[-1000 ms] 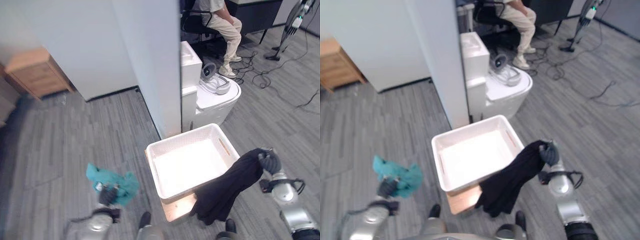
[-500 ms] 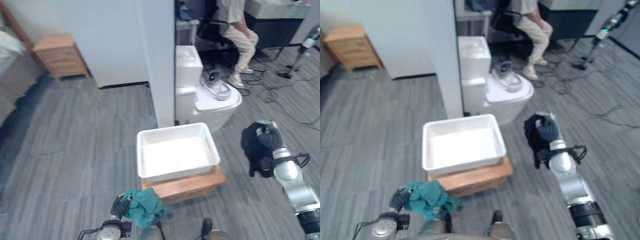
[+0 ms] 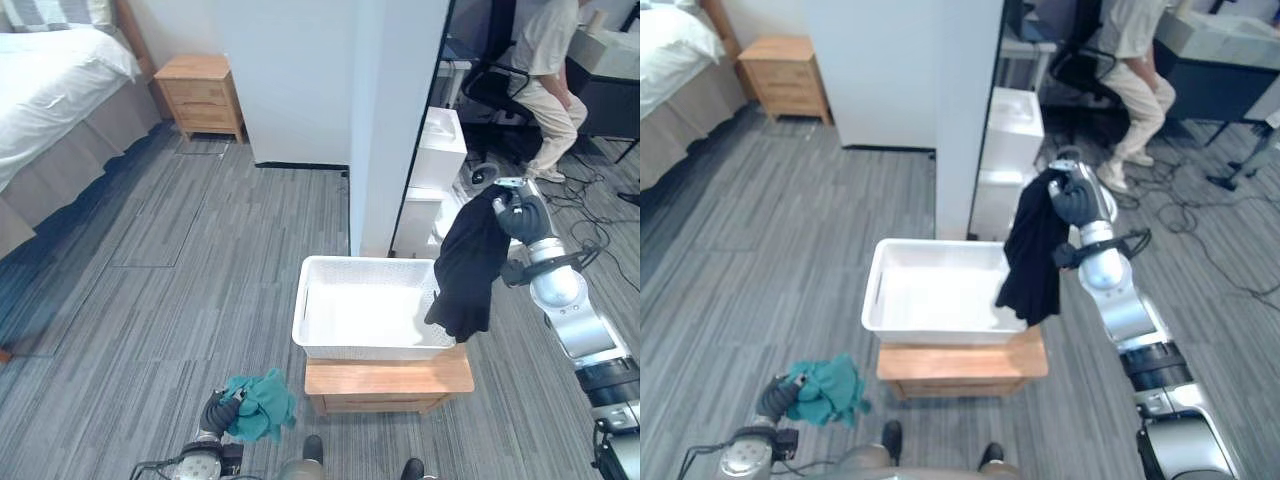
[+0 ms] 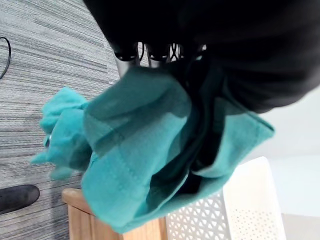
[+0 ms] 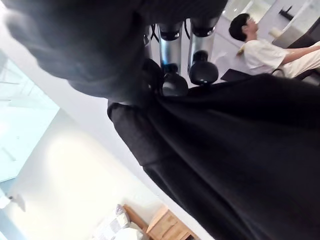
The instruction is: Tidy up the quilt and then pick up the clothes from the bed and put them into the laundry hamper.
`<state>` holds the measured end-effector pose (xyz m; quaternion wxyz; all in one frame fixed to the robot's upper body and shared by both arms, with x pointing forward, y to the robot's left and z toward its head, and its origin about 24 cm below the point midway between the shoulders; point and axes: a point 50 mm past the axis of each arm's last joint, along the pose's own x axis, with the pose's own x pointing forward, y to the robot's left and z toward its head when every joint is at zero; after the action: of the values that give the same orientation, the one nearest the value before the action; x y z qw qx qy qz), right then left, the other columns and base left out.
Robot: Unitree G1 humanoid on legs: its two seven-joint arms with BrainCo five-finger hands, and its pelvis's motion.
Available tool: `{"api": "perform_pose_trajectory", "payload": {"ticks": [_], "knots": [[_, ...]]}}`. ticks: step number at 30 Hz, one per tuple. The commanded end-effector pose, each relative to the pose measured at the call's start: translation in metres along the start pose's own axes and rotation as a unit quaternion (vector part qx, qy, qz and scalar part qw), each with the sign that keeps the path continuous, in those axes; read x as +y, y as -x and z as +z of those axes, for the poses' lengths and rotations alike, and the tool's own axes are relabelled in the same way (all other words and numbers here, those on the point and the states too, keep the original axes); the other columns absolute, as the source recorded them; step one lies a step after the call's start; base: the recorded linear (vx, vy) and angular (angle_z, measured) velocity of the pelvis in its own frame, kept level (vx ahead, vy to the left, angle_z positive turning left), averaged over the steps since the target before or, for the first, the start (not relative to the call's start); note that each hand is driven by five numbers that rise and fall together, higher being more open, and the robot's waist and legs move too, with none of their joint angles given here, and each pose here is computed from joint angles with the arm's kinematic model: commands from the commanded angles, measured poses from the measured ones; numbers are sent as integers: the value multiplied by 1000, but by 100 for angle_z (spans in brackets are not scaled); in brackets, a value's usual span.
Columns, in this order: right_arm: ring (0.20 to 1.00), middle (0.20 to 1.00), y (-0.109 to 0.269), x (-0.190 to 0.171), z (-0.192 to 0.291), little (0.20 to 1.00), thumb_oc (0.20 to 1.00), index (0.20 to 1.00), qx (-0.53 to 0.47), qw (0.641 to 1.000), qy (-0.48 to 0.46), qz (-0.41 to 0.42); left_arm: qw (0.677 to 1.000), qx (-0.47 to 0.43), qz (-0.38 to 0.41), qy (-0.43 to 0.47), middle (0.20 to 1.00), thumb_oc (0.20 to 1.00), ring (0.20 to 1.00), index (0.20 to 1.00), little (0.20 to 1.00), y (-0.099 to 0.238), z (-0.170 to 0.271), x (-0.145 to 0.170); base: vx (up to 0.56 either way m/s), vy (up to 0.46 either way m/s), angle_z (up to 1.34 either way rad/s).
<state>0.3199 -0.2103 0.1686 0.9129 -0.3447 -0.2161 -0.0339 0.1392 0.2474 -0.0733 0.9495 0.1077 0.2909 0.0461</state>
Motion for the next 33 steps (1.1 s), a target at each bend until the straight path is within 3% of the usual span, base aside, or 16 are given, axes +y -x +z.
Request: {"api": "perform_pose_trajectory", "payload": {"ticks": [1, 9, 24, 33], "knots": [[200, 200, -38, -10, 39, 200, 200, 200, -91, 996, -3, -10, 993, -110, 19, -28, 200, 200, 200, 200, 200, -6, 47, 18, 0, 0, 0], [200, 200, -44, 40, 37, 200, 200, 200, -60, 996, -27, 62, 984, -169, 15, -58, 200, 200, 200, 200, 200, -6, 74, 18, -21, 1, 13], [200, 200, -72, 85, 152, 200, 200, 200, -212, 963, -145, 80, 977, -205, -9, -53, 200, 200, 200, 200, 200, -12, 93, 4, -10, 15, 4], [200, 200, -79, 109, 107, 200, 200, 200, -103, 985, -99, 92, 961, -264, -36, -69, 200, 200, 200, 200, 200, -17, 127, -5, -113, -8, 28]]}}
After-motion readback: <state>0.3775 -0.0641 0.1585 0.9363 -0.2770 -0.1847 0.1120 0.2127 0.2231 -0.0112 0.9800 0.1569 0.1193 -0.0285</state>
